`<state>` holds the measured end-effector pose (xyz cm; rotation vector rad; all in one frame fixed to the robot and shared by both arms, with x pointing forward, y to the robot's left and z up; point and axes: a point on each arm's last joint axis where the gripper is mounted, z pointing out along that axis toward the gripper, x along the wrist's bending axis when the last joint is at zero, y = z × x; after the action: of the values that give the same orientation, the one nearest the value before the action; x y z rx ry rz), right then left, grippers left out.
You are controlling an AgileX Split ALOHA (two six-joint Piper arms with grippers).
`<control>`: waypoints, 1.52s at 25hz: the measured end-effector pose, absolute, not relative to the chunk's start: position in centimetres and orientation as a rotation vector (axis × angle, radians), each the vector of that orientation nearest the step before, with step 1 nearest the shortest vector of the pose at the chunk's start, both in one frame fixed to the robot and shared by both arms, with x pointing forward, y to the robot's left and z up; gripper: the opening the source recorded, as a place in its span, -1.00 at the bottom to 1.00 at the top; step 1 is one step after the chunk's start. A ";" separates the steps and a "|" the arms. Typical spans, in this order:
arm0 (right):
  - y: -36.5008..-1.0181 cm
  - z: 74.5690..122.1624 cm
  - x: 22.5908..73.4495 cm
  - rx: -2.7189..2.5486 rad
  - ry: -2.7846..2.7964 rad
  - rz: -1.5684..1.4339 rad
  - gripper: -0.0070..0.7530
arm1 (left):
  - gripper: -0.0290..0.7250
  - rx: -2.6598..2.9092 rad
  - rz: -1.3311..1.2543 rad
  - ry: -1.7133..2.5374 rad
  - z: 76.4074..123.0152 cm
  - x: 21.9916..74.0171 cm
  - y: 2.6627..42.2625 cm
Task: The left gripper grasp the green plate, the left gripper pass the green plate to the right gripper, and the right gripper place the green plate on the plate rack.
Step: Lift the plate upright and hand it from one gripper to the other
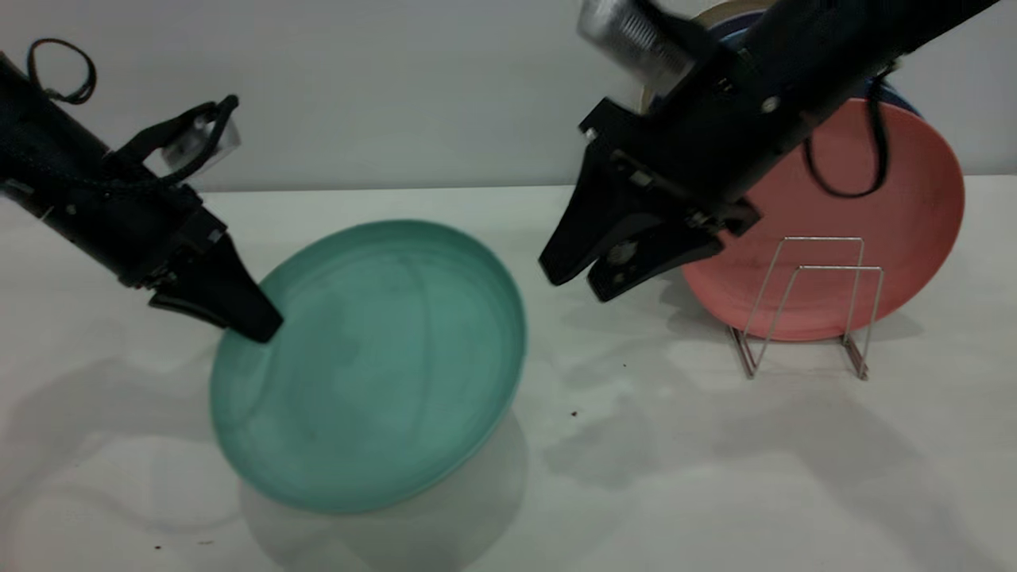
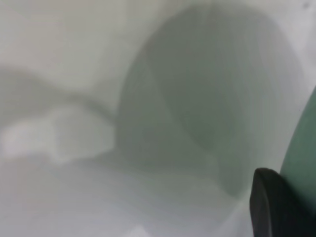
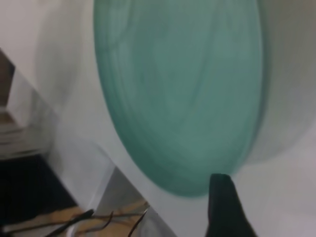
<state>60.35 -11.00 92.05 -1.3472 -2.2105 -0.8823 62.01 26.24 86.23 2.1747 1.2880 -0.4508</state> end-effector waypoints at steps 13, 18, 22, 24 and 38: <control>-10.2 90.9 61.1 -1.325 -2.113 -0.881 0.23 | -0.88 2.172 -0.466 1.229 86.4 61.9 24.8; -10.4 90.8 61.2 -1.333 -2.132 -0.878 0.23 | -0.88 2.166 -0.485 1.221 86.5 61.9 24.6; -10.2 90.7 61.5 -1.368 -2.100 -0.910 0.23 | -0.88 2.092 -0.486 1.231 86.8 62.2 23.9; -10.2 90.6 61.7 -1.396 -2.088 -0.925 0.21 | -0.88 2.074 -0.487 1.223 86.9 62.2 23.4; -10.4 89.8 62.1 -1.390 -2.153 -0.945 -0.72 | -0.20 2.005 -0.521 1.299 87.2 62.3 22.8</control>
<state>62.09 -10.37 89.84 -1.3901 -2.1528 -0.9454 62.34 22.83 87.17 2.0046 1.2990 -0.5213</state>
